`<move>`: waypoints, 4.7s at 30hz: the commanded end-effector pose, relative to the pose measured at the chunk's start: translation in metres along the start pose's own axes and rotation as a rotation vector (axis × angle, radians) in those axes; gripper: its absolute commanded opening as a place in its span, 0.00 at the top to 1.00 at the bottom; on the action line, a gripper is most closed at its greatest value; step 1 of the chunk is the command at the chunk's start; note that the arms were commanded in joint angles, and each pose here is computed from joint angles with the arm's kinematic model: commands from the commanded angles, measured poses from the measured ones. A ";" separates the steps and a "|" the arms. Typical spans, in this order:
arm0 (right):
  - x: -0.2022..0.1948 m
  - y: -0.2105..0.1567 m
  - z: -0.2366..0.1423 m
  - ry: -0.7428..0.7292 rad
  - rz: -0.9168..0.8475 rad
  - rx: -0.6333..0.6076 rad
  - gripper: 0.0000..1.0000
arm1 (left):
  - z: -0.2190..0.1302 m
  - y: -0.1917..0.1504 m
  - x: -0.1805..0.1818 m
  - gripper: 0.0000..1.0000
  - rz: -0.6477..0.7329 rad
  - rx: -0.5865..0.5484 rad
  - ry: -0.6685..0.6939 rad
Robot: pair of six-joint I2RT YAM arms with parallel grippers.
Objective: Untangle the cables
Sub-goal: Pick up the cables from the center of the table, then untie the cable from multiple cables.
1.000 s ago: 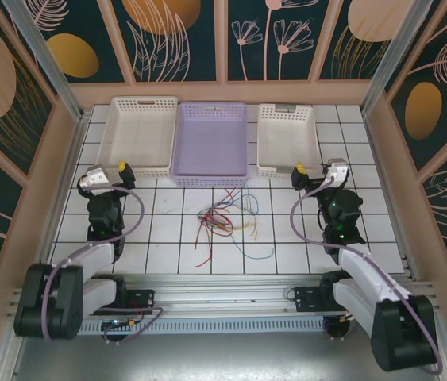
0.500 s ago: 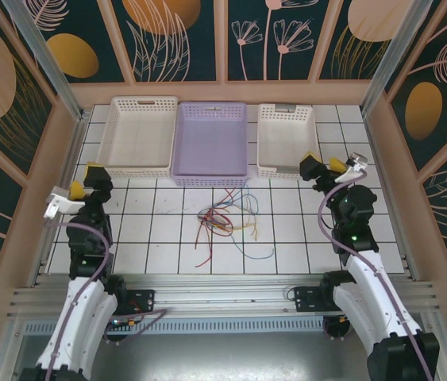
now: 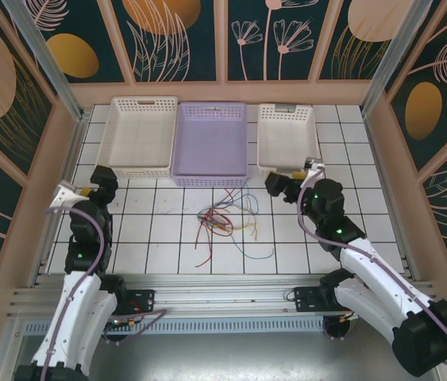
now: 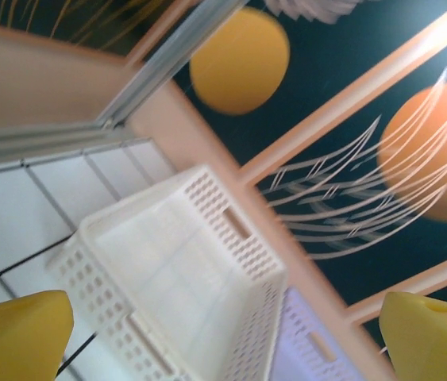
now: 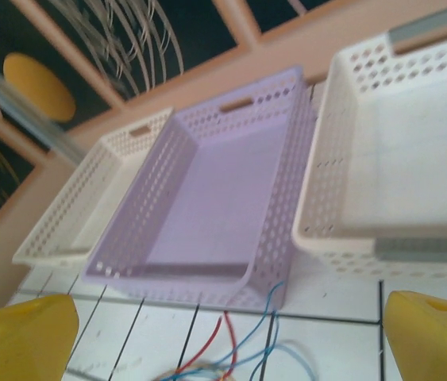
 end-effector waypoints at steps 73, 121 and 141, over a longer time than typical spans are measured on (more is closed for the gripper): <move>0.029 -0.150 0.054 -0.061 -0.060 0.547 0.21 | -0.059 -0.260 -0.056 0.49 0.409 1.082 -0.209; 0.054 -0.102 0.009 0.040 -0.035 0.466 0.21 | -0.059 -0.200 -0.091 1.00 0.271 0.851 -0.261; 0.072 -0.037 -0.019 0.266 0.042 0.267 0.28 | -0.069 -0.161 -0.141 1.00 0.217 0.797 -0.454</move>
Point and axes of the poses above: each hand's point on the last joint's axis, 136 mm out from that joint toward the fingers, its own z axis out along the fingers, its own x axis along the line the jaws close on, y = z × x, the point moved 9 cm from there along -z, back along the fingers, and after that the axes turned 1 degree about z, right-handed, at the moved point
